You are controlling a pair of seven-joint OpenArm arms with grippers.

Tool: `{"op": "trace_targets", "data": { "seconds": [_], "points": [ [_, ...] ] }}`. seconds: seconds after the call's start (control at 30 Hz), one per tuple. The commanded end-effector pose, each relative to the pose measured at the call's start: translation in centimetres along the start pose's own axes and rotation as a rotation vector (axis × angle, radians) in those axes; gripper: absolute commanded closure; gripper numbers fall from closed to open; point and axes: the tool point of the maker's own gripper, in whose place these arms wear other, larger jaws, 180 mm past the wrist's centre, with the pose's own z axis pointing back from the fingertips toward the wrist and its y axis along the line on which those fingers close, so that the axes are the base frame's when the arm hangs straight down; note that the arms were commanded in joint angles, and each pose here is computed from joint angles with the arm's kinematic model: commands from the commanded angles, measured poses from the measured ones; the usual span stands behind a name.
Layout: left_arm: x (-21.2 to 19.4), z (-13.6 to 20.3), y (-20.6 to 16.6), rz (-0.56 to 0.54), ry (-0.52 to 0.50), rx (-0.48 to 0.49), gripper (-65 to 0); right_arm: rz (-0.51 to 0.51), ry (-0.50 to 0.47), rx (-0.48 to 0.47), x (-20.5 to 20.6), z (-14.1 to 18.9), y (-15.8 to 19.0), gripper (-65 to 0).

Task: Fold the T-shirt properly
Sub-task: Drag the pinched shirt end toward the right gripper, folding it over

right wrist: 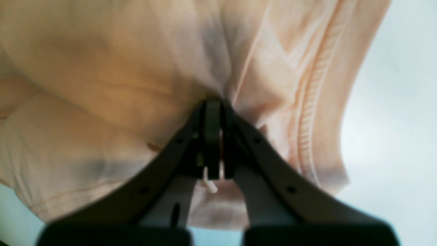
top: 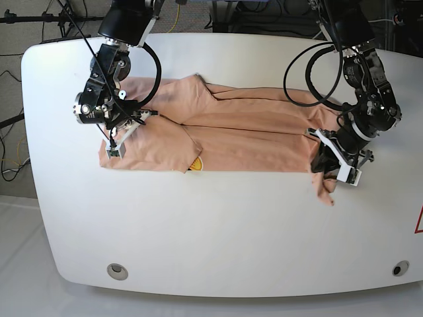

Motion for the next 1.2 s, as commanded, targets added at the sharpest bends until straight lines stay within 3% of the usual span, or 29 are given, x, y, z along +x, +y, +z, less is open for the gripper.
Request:
{"op": "trace_targets", "data": {
  "seconds": [0.0,0.23,0.77,1.17],
  "points": [
    [2.1,0.3,-0.9,-0.032,-0.054,-0.007,-3.0,0.004,-0.029,-0.009,1.0,0.4,-0.2,-0.3],
    [3.0,0.1,-4.2,-0.054,-0.094,-0.061,-2.3,0.009,-0.025,-0.008,1.1,0.5,-0.1,-0.3],
    [1.5,-0.3,-7.0,-0.015,-0.084,-0.123,-1.9,0.008,-0.03,-0.014,1.3,0.6,-0.2,-0.4],
    [2.4,-2.6,-13.2,-0.015,-0.09,-0.278,-2.7,0.011,-0.012,-0.011,0.9,0.4,0.1,-0.6]
  ]
}}
